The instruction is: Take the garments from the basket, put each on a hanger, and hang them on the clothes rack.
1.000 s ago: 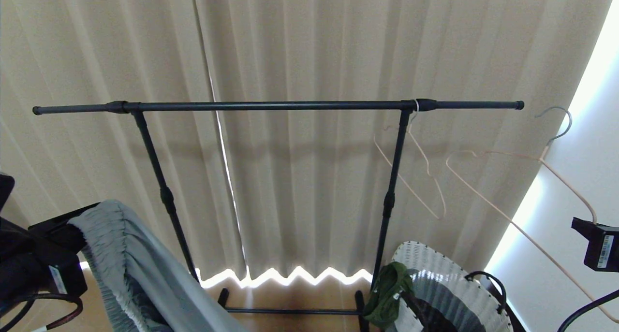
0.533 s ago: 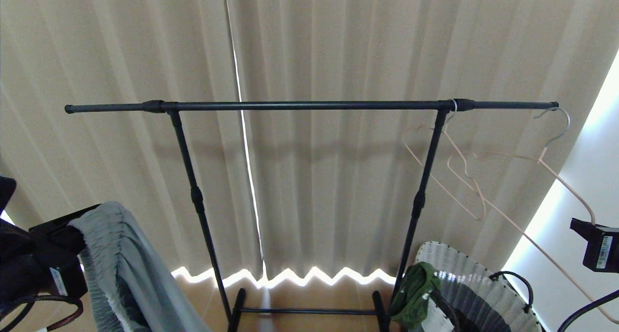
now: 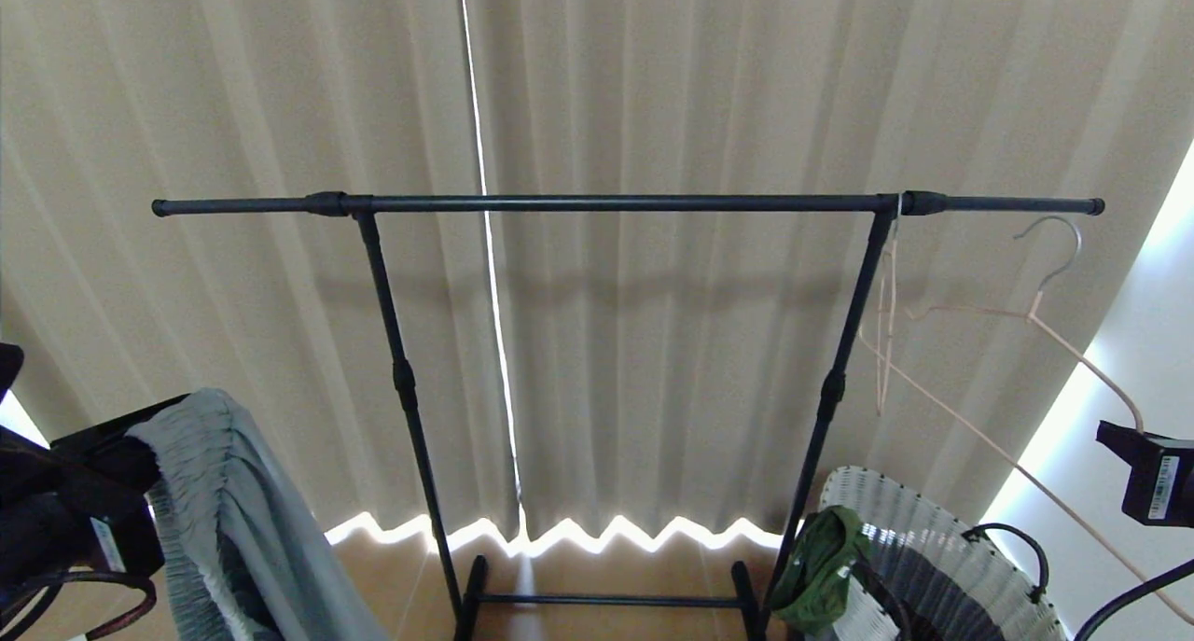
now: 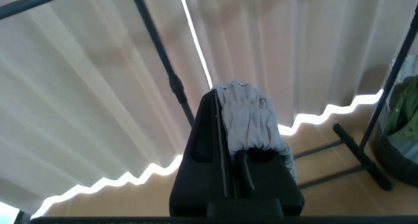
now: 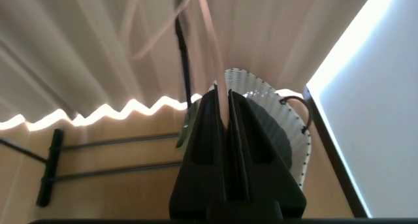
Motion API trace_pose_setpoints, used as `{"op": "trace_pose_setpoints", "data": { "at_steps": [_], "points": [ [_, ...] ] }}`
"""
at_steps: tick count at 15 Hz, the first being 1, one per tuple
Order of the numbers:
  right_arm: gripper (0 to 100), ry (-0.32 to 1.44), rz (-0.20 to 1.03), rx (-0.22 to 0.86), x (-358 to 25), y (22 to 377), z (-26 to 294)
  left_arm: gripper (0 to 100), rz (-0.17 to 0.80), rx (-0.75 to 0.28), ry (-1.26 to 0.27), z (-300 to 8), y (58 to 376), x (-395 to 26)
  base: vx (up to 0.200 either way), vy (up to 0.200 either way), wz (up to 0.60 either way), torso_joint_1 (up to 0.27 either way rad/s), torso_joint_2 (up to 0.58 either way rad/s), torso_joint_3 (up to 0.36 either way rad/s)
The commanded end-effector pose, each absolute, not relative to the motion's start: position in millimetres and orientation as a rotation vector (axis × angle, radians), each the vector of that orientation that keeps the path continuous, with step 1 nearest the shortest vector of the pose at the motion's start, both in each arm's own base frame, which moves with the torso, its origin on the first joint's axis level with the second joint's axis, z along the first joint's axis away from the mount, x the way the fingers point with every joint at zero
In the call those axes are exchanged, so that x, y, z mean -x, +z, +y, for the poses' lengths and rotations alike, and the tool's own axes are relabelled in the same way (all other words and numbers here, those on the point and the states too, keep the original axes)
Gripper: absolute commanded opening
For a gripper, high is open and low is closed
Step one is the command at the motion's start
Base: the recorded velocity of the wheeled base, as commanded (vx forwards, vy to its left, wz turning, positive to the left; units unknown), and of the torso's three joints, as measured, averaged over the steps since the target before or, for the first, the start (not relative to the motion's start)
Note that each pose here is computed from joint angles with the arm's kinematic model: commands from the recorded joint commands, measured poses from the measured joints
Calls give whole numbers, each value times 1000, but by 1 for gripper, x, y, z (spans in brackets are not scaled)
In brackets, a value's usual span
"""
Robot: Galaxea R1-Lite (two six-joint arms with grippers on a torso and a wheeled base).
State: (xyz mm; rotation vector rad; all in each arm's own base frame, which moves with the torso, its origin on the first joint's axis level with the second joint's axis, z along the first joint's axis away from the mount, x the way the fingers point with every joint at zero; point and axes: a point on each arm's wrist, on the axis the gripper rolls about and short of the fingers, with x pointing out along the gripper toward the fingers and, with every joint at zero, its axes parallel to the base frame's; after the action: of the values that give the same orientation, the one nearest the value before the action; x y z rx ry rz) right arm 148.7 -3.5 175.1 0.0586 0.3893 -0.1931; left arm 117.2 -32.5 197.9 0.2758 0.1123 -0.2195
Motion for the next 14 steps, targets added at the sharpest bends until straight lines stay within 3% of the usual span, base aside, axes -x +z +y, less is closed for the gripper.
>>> {"op": "trace_pose_setpoints", "data": {
  "at_steps": [1, 7, 14],
  "points": [
    [0, -195, 390, -60, -149, 175, -4, 0, 114, -276, -219, -32, 197, -117, 0, 0, 0, 0, 0, 0],
    [0, -152, 377, -71, -150, 177, -3, 0, 145, -274, -228, -34, 192, -120, 0, 0, 0, 0, 0, 0],
    [0, -157, 216, -65, -137, 199, -5, 0, 142, -283, -241, -35, 191, -118, 0, 0, 0, 0, 0, 0]
  ]
}}
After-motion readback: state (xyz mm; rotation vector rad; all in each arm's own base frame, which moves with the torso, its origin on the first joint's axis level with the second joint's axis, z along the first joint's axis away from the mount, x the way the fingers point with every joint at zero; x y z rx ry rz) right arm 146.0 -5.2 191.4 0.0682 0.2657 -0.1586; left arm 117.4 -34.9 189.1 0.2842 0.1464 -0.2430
